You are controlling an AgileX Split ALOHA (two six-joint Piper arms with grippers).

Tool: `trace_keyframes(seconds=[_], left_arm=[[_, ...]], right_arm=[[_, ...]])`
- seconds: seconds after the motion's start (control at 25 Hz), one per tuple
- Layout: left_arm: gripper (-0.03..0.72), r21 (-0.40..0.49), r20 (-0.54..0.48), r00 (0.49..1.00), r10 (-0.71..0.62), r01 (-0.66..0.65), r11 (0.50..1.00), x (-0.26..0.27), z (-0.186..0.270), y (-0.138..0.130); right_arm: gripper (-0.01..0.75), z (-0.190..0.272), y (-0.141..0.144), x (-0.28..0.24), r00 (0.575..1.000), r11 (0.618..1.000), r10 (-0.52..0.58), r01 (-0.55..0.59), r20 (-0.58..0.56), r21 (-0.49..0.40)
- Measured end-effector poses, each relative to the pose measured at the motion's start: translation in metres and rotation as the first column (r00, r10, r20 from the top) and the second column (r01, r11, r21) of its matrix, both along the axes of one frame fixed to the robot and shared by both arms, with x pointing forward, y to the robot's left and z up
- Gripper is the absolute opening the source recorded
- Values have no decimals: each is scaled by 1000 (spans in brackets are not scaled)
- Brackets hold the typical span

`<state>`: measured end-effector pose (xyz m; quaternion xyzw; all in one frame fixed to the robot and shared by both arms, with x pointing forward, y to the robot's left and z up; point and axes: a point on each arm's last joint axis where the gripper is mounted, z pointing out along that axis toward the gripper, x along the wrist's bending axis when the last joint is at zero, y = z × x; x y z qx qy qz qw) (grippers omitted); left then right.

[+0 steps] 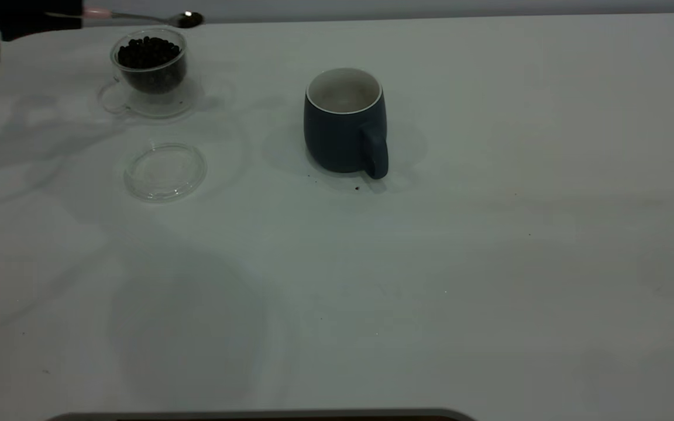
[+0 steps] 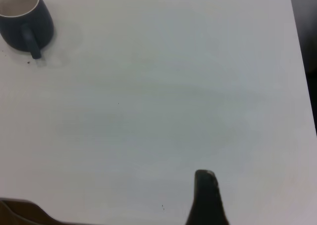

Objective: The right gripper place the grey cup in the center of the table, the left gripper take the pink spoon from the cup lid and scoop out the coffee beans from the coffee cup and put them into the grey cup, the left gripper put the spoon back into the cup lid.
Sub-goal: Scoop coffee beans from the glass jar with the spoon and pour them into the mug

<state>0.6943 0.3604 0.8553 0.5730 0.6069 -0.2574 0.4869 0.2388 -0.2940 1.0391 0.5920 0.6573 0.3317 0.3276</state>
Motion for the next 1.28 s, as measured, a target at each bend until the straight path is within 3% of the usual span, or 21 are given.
trace_keyframes(seconds=[0.4,0.68,1.28], left_arm=[[125,3,17,987,-157,157,988,4,8,-73],[125,3,17,972,-233,233,972,1,8,-109],[125,51,50,940,-338,336,941,-5,5,-134]], right_arm=[[587,0,0,0,1000,1000,0,0,0,-1],[587,0,0,0,1000,1000,0,0,0,-1],[587,0,0,0,1000,1000,1,-1,0,-1]])
